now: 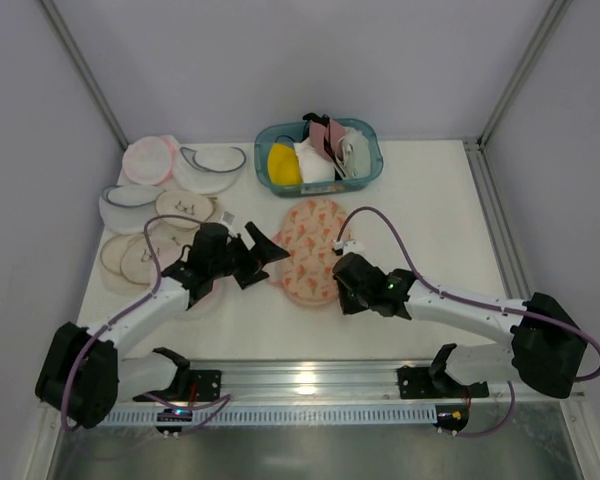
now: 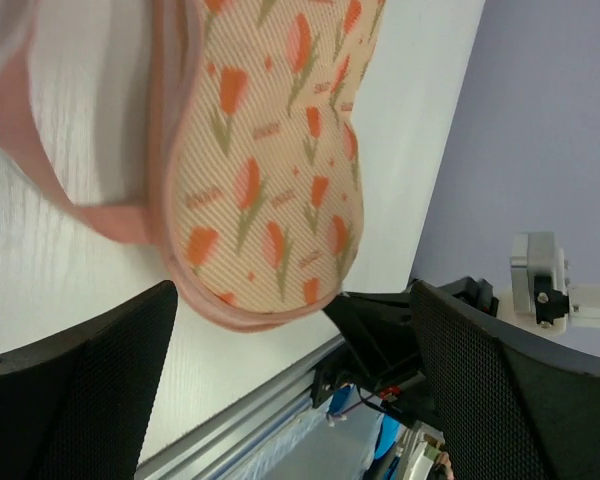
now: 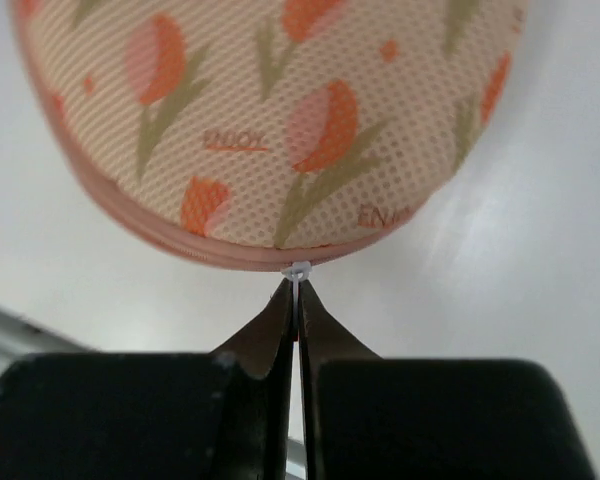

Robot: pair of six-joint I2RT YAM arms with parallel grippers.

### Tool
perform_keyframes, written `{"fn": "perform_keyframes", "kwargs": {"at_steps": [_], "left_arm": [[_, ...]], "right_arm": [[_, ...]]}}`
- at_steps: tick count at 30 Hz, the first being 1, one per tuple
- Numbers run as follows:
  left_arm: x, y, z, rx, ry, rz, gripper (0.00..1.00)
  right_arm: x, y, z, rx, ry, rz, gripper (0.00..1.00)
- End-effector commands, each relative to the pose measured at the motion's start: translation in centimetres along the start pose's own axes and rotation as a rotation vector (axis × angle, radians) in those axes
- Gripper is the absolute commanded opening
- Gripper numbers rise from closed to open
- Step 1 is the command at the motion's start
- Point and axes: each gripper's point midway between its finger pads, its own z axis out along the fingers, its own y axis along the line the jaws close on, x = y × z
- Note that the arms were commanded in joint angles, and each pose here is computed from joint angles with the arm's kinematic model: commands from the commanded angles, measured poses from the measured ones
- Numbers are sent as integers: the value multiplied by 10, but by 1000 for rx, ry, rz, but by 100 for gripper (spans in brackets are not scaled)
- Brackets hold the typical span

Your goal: Unzip the laundry bag and remove the bra

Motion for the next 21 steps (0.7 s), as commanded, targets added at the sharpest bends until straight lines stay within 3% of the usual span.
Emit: {"fn": "perform_keyframes", "kwargs": {"at_steps": [1, 3, 6, 21], "left_arm": [[21, 11, -20, -33, 17, -10, 99], [33, 18, -26, -42, 44, -38, 99], [43, 10, -34, -2, 50, -57, 99], [74, -9, -36, 56, 132, -109, 100]], "right_arm": [[-19, 93, -32, -542, -67, -88, 4], [-12, 122, -53, -746, -30, -118, 4], [-21, 142, -62, -849, -40, -124, 4], [-41, 151, -28, -762, -68, -121, 4]]}}
